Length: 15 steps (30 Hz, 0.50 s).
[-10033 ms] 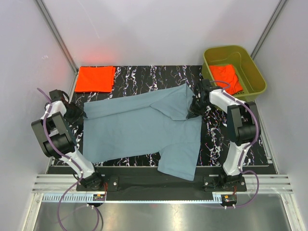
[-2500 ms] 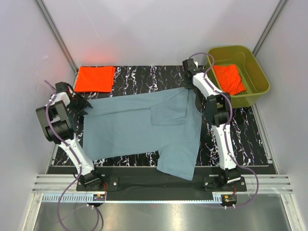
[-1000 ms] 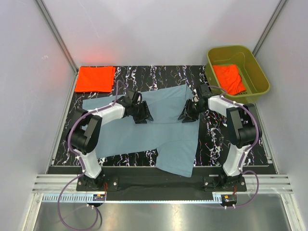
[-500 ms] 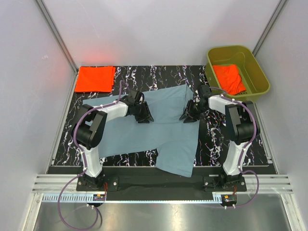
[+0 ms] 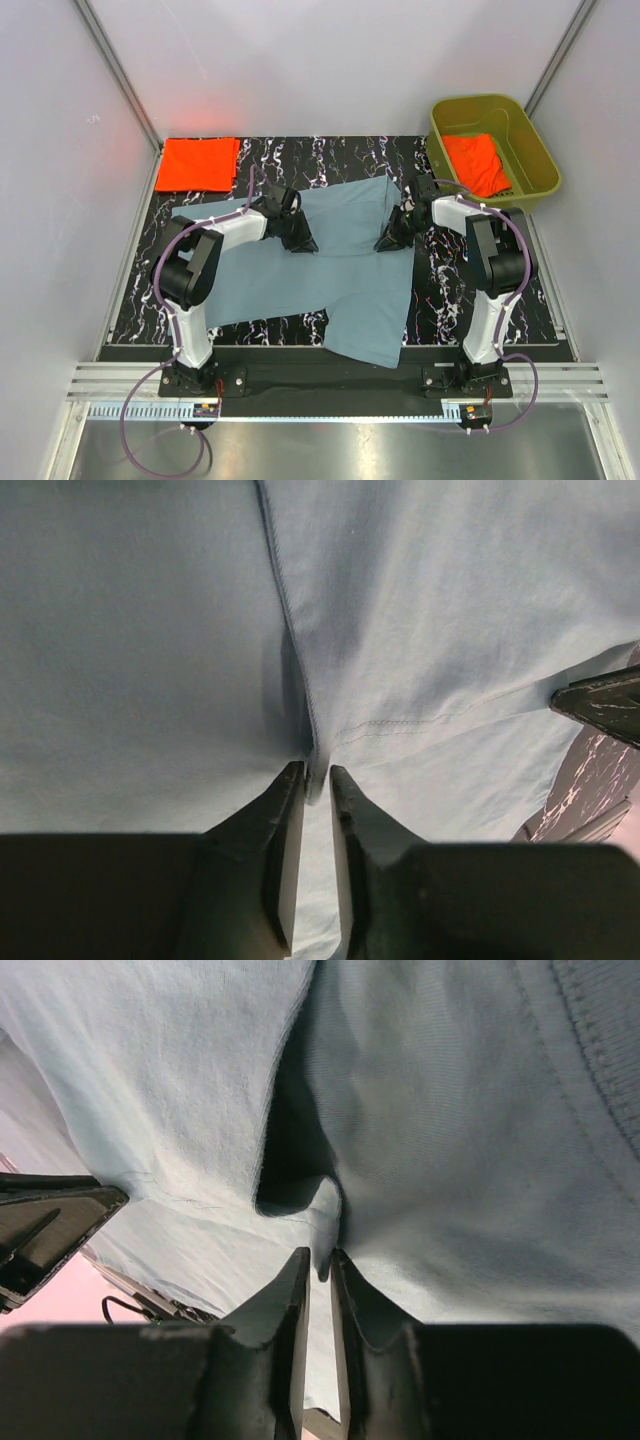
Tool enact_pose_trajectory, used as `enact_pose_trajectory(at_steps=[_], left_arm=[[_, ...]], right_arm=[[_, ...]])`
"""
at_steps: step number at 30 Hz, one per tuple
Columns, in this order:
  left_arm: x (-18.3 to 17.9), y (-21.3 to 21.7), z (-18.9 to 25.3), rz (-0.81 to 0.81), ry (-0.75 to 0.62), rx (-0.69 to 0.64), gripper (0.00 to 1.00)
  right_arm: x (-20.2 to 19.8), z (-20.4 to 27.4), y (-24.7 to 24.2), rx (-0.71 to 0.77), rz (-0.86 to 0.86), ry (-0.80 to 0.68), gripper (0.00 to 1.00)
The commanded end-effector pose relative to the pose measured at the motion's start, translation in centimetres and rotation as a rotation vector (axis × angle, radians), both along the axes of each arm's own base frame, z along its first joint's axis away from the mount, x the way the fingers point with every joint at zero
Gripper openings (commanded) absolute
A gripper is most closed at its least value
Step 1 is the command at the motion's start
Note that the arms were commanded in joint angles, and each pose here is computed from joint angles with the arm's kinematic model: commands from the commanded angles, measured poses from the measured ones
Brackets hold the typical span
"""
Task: Fold and stack the t-shirts
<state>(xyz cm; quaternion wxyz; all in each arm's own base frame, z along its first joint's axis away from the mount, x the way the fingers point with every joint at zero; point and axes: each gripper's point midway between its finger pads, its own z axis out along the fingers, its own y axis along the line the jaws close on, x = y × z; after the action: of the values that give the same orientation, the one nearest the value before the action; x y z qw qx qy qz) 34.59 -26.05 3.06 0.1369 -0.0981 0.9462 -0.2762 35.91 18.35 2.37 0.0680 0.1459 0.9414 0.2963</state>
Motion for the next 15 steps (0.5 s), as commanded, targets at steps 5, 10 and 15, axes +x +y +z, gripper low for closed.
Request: enact_pose_trajectory(at_steps=[5,10,15], left_arm=[[1.4,-1.4,1.9,-0.013,-0.047,-0.053,0.01],[0.5,-0.9,2.4,-0.006,-0.03,-0.042,0.0],[0.2,-0.5,2.1,0.001,-0.02,-0.033,0.0]], right_arm=[[0.5,2.4,0.4,0.042,-0.005,-0.052,0.0],[-1.6,3.8,0.3,0.069,-0.066,-0.005,0.0],[-3.1,3.1,0.0,0.06,-0.094,0.037,0.0]])
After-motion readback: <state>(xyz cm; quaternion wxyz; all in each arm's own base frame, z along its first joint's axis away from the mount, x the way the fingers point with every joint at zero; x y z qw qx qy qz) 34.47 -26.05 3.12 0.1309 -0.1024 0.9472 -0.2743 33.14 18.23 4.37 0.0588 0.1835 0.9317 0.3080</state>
